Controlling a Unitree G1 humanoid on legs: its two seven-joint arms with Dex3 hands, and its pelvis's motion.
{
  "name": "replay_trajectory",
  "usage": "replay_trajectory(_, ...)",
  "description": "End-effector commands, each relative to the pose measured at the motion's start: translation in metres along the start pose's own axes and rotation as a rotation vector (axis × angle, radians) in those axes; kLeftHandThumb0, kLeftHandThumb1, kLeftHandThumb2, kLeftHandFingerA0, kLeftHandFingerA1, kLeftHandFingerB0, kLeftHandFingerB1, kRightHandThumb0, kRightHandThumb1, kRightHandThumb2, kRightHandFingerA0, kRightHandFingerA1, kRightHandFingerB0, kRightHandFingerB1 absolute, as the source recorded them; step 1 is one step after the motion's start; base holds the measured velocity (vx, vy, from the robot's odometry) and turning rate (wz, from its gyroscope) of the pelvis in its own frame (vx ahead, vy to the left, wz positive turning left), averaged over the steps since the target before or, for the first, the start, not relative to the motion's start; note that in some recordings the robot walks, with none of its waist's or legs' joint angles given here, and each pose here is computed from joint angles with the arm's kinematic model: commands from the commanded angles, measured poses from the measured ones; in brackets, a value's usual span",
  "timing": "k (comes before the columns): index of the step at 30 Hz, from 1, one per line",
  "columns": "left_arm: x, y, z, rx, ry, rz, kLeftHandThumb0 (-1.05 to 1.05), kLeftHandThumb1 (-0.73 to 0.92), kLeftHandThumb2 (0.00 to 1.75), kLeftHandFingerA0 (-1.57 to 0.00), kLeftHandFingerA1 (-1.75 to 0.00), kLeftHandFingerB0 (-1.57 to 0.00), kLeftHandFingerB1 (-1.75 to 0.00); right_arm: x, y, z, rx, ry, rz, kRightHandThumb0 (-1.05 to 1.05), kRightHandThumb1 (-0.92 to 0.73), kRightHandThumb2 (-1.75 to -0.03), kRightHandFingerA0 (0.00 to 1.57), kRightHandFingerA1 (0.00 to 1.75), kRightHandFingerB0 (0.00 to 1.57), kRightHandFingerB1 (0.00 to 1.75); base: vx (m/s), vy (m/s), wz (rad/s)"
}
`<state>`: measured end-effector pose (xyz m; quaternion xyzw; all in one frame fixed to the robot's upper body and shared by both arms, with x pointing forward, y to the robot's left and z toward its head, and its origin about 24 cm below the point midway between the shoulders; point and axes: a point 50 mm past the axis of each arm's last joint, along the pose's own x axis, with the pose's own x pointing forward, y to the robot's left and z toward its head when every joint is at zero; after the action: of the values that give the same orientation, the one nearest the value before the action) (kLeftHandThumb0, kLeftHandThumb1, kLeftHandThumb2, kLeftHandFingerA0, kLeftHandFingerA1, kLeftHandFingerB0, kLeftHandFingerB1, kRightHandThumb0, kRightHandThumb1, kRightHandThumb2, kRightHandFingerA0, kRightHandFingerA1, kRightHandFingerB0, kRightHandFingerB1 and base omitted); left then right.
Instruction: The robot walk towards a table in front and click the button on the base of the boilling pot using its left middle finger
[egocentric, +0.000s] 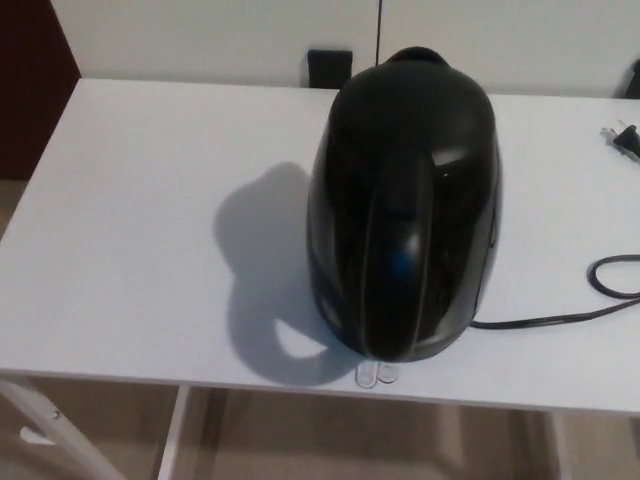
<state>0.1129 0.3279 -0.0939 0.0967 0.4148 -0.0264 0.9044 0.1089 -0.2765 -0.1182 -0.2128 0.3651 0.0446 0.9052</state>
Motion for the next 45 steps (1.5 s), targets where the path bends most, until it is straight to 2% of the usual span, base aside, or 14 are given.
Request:
replay_trajectory(1,-0.001,-0.003,0.005,0.085,-0.025,-0.022,-0.32,0.39,0.60,-0.58,-0.48,-0.48,-0.42,-0.001,-0.001,-0.001,0.011,0.002,-0.003,-0.23,-0.47,-0.54,0.78,0.49,0.45,0.44,0.00,0.113,-0.08)
replay_trajectory(19,-0.006,-0.029,-0.002,0.177,-0.056,-0.130,-0.31,0.39,0.60,-0.53,-0.45,-0.47,-0.41,0.000,-0.002,0.000,-0.009,0.009,0.002,-0.24,-0.47,-0.54,0.80,0.50,0.46,0.43,0.00,0.013,0.05)
replay_trajectory(25,-0.013,-0.066,0.013,0.584,-0.233,-0.249,-0.43,0.43,0.67,-0.41,-0.45,-0.34,-0.41,0.004,-0.003,0.004,-0.002,0.013,0.012,-0.22,-0.48,-0.54,0.78,0.49,0.44,0.42,0.00,0.000,0.00)
replay_trajectory(27,-0.020,-0.096,0.020,0.753,-0.332,-0.349,-0.47,0.45,0.69,-0.40,-0.44,-0.31,-0.41,0.005,-0.001,0.005,-0.001,0.013,0.025,-0.20,-0.49,-0.54,0.74,0.49,0.42,0.42,0.00,0.000,0.00)
replay_trajectory(30,-0.027,-0.119,0.024,0.838,-0.396,-0.438,-0.44,0.45,0.68,-0.37,-0.43,-0.27,-0.40,0.005,0.000,0.005,0.000,0.012,0.026,-0.19,-0.48,-0.54,0.75,0.49,0.42,0.42,0.00,0.000,0.00)
replay_trajectory(31,-0.030,-0.130,0.028,0.895,-0.438,-0.465,-0.36,0.55,0.57,-0.42,-0.36,-0.31,-0.31,0.006,0.000,0.006,0.001,0.008,0.026,-0.19,-0.48,-0.54,0.76,0.49,0.43,0.42,0.00,0.000,0.00)
replay_trajectory(32,-0.031,-0.133,0.029,0.911,-0.451,-0.471,-0.36,0.55,0.57,-0.42,-0.36,-0.31,-0.31,0.006,-0.001,0.006,0.001,0.007,0.026,-0.19,-0.48,-0.54,0.76,0.49,0.43,0.42,0.00,0.000,0.00)
replay_trajectory(33,-0.038,-0.150,0.035,1.063,-0.533,-0.544,-0.35,0.60,0.59,-0.35,-0.34,-0.21,-0.29,0.006,-0.001,0.006,0.005,0.009,0.021,-0.19,-0.48,-0.54,0.76,0.49,0.42,0.42,0.00,0.000,0.00)
replay_trajectory(34,-0.041,-0.160,0.039,1.130,-0.608,-0.581,-0.40,0.49,0.68,-0.30,-0.41,-0.17,-0.36,0.006,-0.001,0.007,0.003,0.008,0.019,-0.20,-0.49,-0.54,0.76,0.49,0.43,0.42,0.00,0.000,0.00)
replay_trajectory(35,-0.043,-0.163,0.040,1.153,-0.636,-0.593,-0.40,0.49,0.68,-0.30,-0.41,-0.17,-0.36,0.006,-0.002,0.007,0.003,0.008,0.019,-0.20,-0.49,-0.54,0.76,0.49,0.43,0.42,0.00,0.000,0.00)
replay_trajectory(36,-0.049,-0.175,0.048,1.275,-0.706,-0.648,-0.38,0.65,0.60,-0.26,-0.31,-0.13,-0.27,0.007,-0.002,0.008,0.003,0.002,0.022,-0.19,-0.49,-0.54,0.75,0.50,0.43,0.43,0.00,0.000,0.00)
replay_trajectory(39,-0.066,-0.198,0.060,1.486,-0.909,-0.689,-0.42,0.67,0.61,-0.20,-0.30,-0.12,-0.27,0.009,-0.004,0.011,-0.005,-0.002,0.023,-0.19,-0.50,-0.54,0.76,0.49,0.42,0.42,0.00,0.000,0.00)
replay_trajectory(42,-0.075,-0.208,0.065,1.571,-1.078,-0.702,-0.42,0.68,0.63,-0.17,-0.31,-0.10,-0.24,0.010,-0.004,0.012,0.001,-0.004,0.016,-0.20,-0.49,-0.54,0.77,0.49,0.43,0.42,0.00,0.000,0.00)
replay_trajectory(45,-0.076,-0.209,0.065,1.579,-1.087,-0.696,-0.42,0.68,0.63,-0.17,-0.31,-0.10,-0.24,0.010,-0.004,0.012,0.001,-0.004,0.015,-0.20,-0.49,-0.54,0.77,0.49,0.43,0.42,0.00,0.000,0.00)
